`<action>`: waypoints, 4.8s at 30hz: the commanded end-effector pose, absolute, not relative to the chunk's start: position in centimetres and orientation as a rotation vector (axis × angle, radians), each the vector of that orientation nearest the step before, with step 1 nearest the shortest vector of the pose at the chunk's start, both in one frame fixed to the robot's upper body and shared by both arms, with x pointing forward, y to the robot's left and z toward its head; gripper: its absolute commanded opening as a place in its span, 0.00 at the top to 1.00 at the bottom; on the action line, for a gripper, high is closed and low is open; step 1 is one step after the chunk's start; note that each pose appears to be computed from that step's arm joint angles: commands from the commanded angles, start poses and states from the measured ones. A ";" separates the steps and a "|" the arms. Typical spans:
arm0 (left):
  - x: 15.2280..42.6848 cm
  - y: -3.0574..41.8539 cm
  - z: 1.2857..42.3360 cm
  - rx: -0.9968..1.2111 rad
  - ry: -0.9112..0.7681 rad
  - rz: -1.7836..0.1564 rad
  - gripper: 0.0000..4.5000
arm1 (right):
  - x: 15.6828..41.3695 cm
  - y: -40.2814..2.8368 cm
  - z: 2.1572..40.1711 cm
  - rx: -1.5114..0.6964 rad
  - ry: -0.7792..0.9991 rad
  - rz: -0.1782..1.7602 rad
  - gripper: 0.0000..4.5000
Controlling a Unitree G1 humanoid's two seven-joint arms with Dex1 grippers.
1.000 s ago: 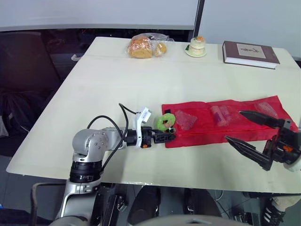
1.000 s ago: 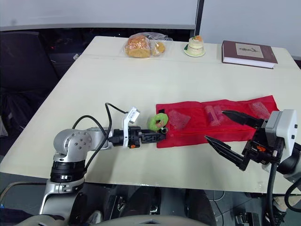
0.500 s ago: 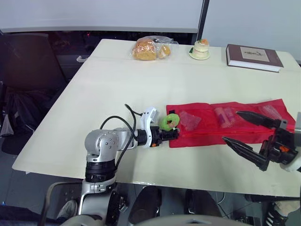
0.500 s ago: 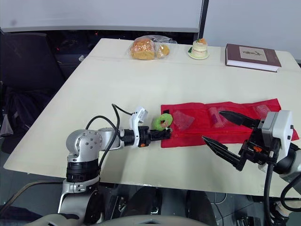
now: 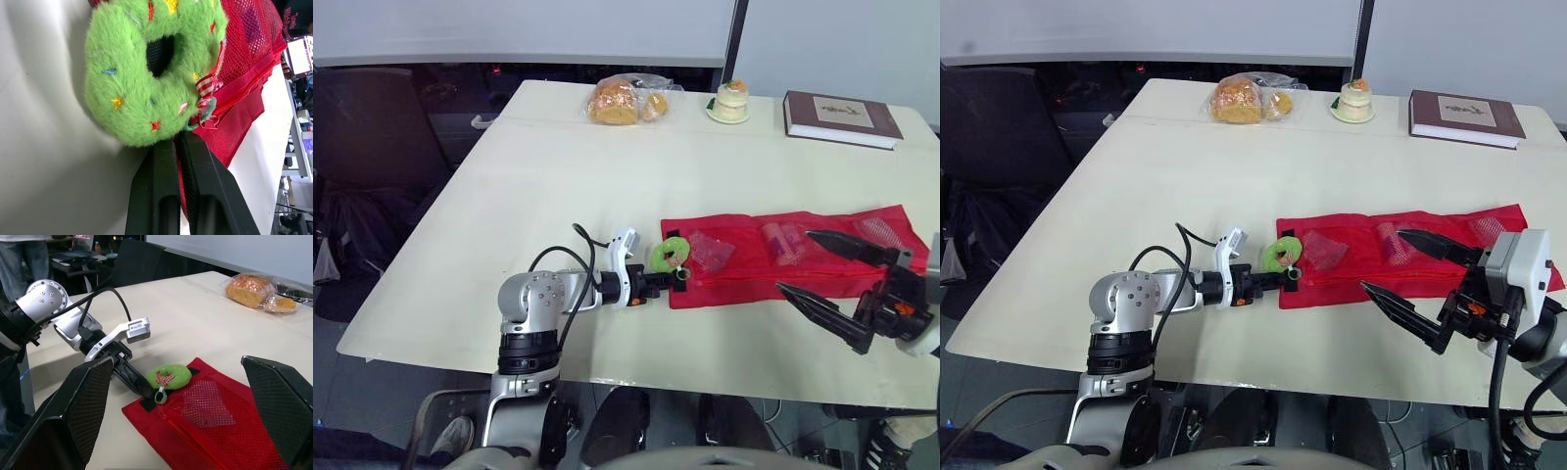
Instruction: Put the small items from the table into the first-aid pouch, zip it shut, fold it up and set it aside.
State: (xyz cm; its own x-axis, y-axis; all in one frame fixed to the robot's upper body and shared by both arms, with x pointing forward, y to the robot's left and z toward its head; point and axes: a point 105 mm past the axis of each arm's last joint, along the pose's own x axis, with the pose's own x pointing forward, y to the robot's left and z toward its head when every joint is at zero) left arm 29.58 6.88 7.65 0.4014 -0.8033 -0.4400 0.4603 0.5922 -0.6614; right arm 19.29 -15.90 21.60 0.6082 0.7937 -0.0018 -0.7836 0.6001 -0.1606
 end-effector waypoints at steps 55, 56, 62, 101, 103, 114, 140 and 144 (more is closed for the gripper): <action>31.5 12.6 11.2 -0.393 0.497 -1.078 1.00 | 35.3 2.0 13.3 -0.434 0.305 1.064 0.61; 31.5 12.6 11.2 -0.392 0.498 -1.077 1.00 | 35.3 1.9 13.3 -0.430 0.310 1.061 0.69; 31.7 12.7 11.1 -0.386 0.498 -1.070 1.00 | 35.1 1.2 13.5 -0.377 0.325 1.045 0.99; 35.5 20.9 10.8 -0.241 0.485 -0.831 1.00 | 30.1 -26.7 15.4 -0.426 0.324 0.026 0.99; 35.8 21.2 11.0 -0.240 0.480 -0.818 1.00 | 29.7 -28.6 15.6 -0.403 0.325 -0.041 0.99; 36.0 21.8 11.2 -0.245 0.495 -0.766 1.00 | 27.6 -38.5 15.0 -0.460 0.306 -0.419 0.99; 34.3 23.8 13.6 -0.201 0.415 -0.751 0.01 | 20.5 -31.3 13.1 0.126 0.222 -0.059 0.00; 33.0 20.5 18.1 -0.070 0.241 -1.003 0.01 | 20.8 -29.0 11.7 0.287 0.219 -0.037 0.00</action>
